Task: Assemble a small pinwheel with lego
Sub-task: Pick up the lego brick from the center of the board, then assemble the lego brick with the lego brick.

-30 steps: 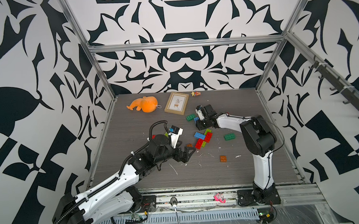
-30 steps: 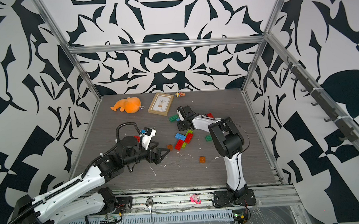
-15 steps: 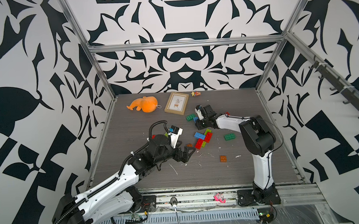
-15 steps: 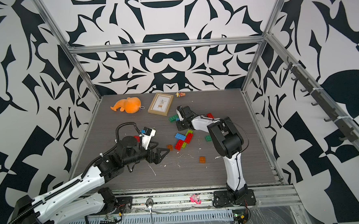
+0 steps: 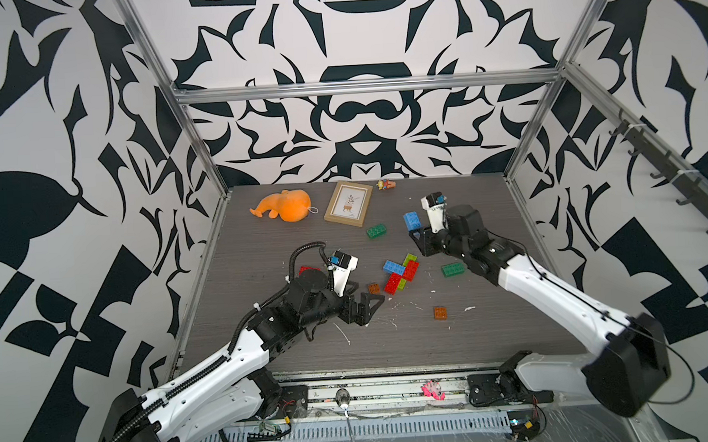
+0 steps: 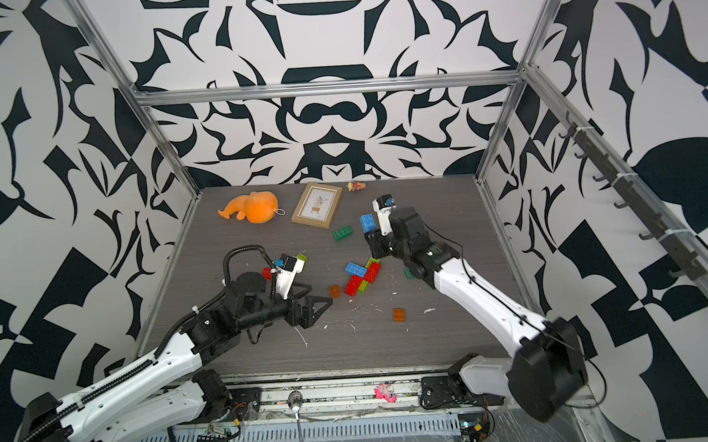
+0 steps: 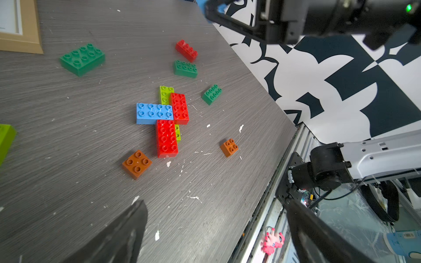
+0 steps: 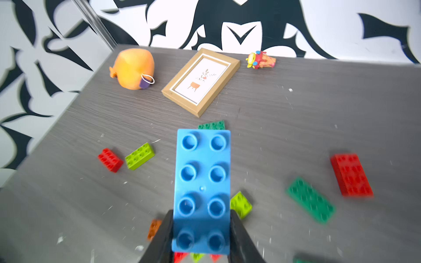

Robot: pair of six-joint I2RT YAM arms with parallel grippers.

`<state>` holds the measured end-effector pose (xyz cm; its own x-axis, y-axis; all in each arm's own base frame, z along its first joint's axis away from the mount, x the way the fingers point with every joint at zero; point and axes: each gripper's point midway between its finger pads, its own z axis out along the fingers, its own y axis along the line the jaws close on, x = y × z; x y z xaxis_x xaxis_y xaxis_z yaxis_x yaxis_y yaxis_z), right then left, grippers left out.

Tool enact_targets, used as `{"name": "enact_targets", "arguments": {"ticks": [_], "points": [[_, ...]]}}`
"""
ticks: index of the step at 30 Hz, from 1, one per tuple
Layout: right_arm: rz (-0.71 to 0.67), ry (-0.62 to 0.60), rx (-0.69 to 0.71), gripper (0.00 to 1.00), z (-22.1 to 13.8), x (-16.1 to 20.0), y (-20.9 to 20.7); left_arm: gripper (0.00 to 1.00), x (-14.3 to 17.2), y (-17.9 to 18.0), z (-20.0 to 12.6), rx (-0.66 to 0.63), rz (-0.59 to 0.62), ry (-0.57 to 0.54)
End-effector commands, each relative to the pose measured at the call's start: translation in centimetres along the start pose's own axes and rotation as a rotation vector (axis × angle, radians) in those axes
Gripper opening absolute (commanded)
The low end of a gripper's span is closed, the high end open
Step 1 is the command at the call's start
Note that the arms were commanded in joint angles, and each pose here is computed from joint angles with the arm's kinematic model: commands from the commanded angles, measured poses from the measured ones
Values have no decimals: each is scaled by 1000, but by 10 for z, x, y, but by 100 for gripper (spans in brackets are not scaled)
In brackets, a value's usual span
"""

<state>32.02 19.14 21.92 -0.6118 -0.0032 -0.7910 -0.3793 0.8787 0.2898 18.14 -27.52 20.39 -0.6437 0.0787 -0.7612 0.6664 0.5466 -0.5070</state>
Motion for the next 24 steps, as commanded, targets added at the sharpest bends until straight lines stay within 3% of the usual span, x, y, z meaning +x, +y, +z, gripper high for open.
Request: {"name": "enact_targets", "arguments": {"ticks": [1,8,14,17,24], "points": [[109,156,34,14,-8,69,-12,100,13,-4,7,45,-29,64],[86,264,19,11,3,131,-11,89,31,-11,36,93,-99,252],[-33,311,-23,11,24,134,-4,86,29,-14,54,116,-163,296],[-56,341,23,11,32,137,-11,86,26,-12,57,110,-170,295],[-73,373,-29,11,48,146,-5,86,25,-3,65,98,-204,320]]}}
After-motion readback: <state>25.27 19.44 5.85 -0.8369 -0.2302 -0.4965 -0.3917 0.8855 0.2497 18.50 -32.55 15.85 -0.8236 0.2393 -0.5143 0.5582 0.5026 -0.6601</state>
